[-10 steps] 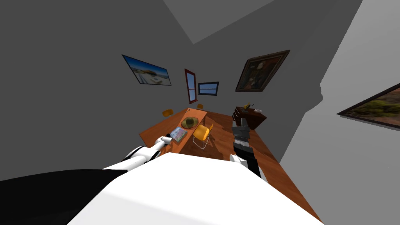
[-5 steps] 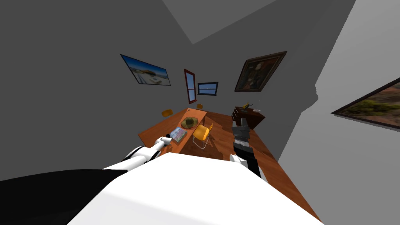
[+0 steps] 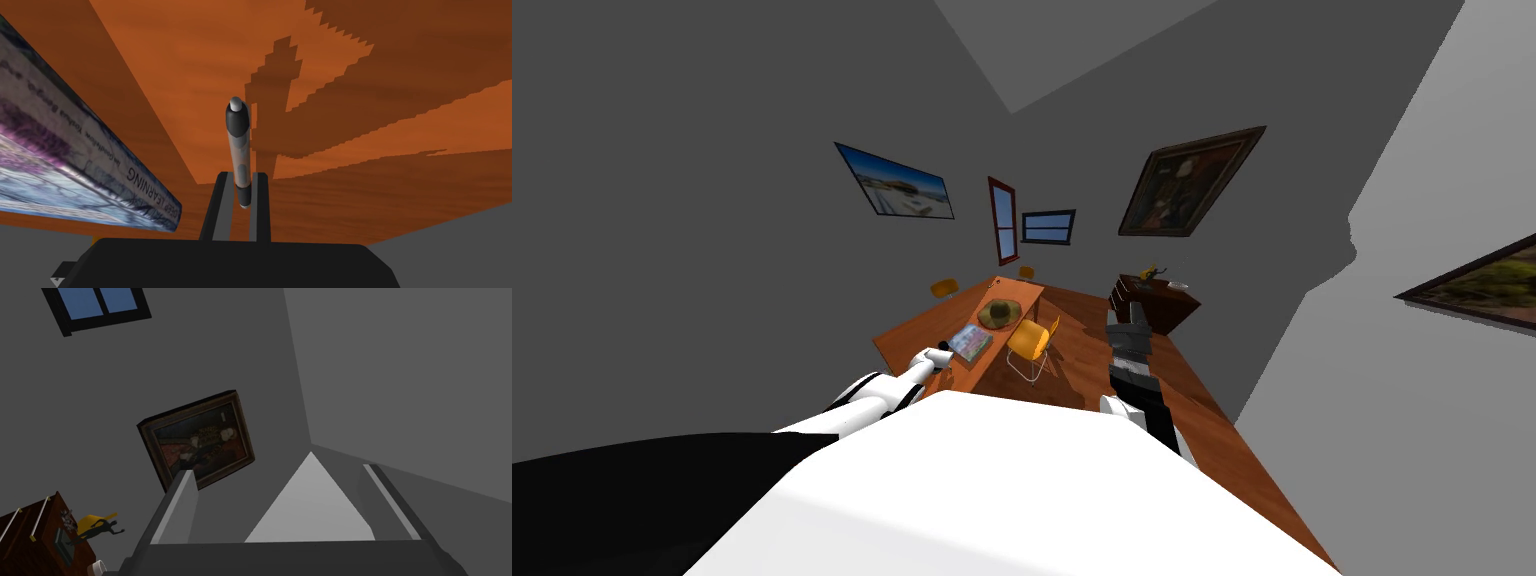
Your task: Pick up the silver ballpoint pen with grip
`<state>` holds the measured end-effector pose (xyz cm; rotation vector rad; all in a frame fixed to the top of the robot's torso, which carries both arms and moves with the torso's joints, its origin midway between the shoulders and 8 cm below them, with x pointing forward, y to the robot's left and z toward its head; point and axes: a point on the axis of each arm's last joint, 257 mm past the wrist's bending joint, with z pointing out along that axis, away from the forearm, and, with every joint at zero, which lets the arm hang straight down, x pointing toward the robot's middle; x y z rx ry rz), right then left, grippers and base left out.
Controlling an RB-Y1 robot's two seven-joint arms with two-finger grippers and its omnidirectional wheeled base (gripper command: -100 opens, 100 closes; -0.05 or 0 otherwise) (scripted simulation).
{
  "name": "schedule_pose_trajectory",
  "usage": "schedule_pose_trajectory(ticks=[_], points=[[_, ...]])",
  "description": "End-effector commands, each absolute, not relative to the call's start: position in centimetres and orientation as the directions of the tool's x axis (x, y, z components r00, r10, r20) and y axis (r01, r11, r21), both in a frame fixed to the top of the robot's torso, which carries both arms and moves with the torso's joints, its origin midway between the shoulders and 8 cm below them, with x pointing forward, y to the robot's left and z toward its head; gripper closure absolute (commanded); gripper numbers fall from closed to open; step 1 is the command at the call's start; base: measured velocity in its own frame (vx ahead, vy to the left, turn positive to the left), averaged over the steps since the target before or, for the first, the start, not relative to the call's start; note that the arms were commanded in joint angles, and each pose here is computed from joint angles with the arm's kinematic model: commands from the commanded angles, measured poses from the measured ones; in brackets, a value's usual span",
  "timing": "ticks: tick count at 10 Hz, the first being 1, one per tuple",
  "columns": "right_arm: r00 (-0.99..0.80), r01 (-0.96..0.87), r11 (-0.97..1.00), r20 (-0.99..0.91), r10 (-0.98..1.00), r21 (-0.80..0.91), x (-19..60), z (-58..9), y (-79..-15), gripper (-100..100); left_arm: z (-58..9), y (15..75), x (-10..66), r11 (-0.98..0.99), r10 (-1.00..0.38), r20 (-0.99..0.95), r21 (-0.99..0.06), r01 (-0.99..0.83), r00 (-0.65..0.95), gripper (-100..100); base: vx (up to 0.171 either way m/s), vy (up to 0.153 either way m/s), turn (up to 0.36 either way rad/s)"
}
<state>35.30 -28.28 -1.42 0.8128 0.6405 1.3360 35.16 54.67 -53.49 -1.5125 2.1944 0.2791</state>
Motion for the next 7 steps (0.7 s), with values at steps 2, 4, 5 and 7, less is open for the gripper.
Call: schedule_pose_trajectory(ticks=[2,4,5,7], points=[[0.14,-0.581,0.042,0.049,0.989,0.813,35.3,-1.4,-28.3,0,-53.0,54.1,35.9,0.397,-0.823,-0.476,-0.09,-0.914,-0.311,100,0.011,-0.03,0.078],[0.14,-0.581,0.042,0.049,0.989,0.813,35.3,-1.4,-28.3,0,-52.1,53.3,37.4,0.434,-0.809,-0.476,-0.09,-0.896,-0.345,100,0.013,-0.046,0.178],[0.14,-0.581,0.042,0.049,0.989,0.813,35.3,-1.4,-28.3,0,-51.9,53.1,37.8,0.444,-0.806,-0.476,-0.09,-0.892,-0.353,100,0.017,-0.055,0.173],[0.14,-0.581,0.042,0.049,0.989,0.813,35.3,-1.4,-28.3,0,-52.1,53.3,37.5,0.438,-0.808,-0.476,-0.088,-0.895,-0.348,0,0.004,-0.015,0.012]])
